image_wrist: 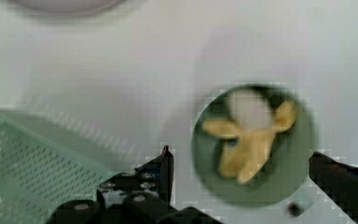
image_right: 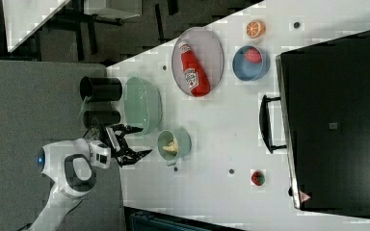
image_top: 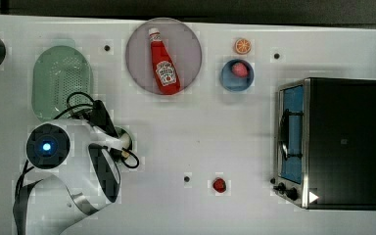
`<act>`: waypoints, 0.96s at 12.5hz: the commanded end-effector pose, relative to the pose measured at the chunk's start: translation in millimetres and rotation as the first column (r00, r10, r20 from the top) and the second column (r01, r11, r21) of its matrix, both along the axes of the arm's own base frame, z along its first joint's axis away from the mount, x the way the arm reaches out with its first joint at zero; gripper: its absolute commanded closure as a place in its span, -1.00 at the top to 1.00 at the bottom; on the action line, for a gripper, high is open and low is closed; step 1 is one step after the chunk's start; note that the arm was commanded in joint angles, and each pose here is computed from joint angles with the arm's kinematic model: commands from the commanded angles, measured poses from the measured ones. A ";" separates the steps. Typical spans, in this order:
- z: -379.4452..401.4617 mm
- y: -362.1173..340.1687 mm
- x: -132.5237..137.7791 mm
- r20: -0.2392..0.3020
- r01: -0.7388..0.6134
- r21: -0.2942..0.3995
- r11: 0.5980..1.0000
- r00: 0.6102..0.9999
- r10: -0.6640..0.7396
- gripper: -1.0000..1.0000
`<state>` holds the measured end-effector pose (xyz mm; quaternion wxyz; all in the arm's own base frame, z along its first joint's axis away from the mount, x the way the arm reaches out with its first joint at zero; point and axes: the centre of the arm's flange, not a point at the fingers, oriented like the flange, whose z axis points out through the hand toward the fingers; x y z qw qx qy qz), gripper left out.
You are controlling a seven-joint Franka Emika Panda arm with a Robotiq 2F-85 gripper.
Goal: Pick Banana and place it in mug.
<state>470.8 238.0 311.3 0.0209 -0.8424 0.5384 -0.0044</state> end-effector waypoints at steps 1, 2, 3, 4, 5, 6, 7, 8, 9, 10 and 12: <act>88.2 -53.2 17.8 0.049 -0.017 -0.062 0.998 0.999 0.020 1.00; 112.4 -75.0 20.1 0.034 -0.047 -0.084 0.995 0.998 0.050 1.00; 137.8 -98.8 24.0 0.036 -0.069 -0.094 0.993 0.997 0.072 1.00; 161.8 -123.8 28.4 0.047 -0.092 -0.099 0.991 0.994 0.097 1.00; 182.5 -149.4 31.9 0.052 -0.116 -0.101 0.988 0.991 0.121 1.00; 200.9 -174.6 34.5 0.054 -0.141 -0.101 0.985 0.988 0.147 1.00; 217.0 -197.5 36.3 0.056 -0.159 -0.100 0.982 0.985 0.165 1.00; 232.0 -218.9 37.4 0.059 -0.169 -0.099 0.981 0.983 0.175 1.00; 246.1 -237.7 38.4 0.062 -0.176 -0.097 0.980 0.981 0.182 1.00; 256.2 -253.9 36.9 0.048 -0.190 -0.093 0.977 0.980 0.195 1.00; 267.8 -272.4 29.9 -0.006 -0.236 -0.078 0.969 0.972 0.236 1.00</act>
